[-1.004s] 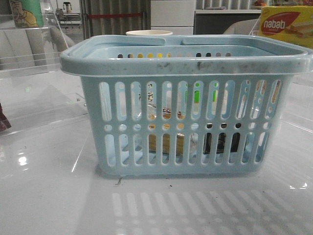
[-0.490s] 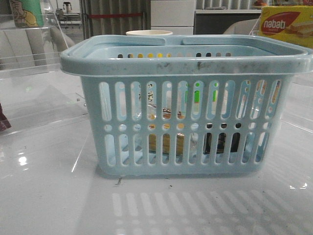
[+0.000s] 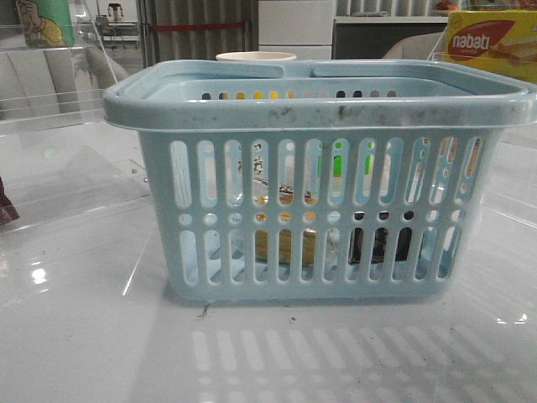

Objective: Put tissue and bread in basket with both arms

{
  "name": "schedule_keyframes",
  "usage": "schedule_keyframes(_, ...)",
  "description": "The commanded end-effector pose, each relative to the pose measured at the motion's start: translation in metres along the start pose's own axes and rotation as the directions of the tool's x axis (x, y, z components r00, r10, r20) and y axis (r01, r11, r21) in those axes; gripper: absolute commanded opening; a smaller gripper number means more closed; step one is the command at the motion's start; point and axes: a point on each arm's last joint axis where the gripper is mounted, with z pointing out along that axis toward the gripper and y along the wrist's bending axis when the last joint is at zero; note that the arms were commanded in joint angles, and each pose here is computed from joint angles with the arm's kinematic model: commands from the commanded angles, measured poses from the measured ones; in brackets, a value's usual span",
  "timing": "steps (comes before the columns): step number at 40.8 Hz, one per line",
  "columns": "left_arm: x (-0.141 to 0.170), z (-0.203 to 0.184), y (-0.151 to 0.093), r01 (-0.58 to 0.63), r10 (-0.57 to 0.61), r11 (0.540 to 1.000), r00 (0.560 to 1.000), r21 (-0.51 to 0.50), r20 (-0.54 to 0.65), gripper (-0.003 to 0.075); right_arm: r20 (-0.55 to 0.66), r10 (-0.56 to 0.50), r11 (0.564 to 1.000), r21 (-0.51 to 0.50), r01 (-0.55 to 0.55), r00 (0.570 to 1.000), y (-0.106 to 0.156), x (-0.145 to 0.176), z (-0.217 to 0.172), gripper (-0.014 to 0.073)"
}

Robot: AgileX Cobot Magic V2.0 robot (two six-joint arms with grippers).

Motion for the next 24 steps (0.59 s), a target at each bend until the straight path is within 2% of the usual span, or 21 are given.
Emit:
schedule_keyframes(1,-0.014,-0.003,0.001,0.013,-0.012,1.000,0.995,-0.011,0.101,0.0091,0.087,-0.014,1.000,0.018,0.012,0.996,-0.001,-0.011,-0.006,0.0057)
schedule_keyframes(15,-0.014,-0.004,0.002,0.015,-0.013,1.000,0.995,-0.016,0.103,0.0091,0.087,-0.014,1.000,0.018,0.012,0.996,-0.001,-0.011,-0.006,0.0057)
schedule_keyframes(24,-0.008,-0.014,0.011,0.079,-0.055,0.981,0.989,-0.178,0.139,0.0091,0.086,-0.013,1.000,0.017,0.012,0.996,-0.001,-0.011,-0.006,0.0057)
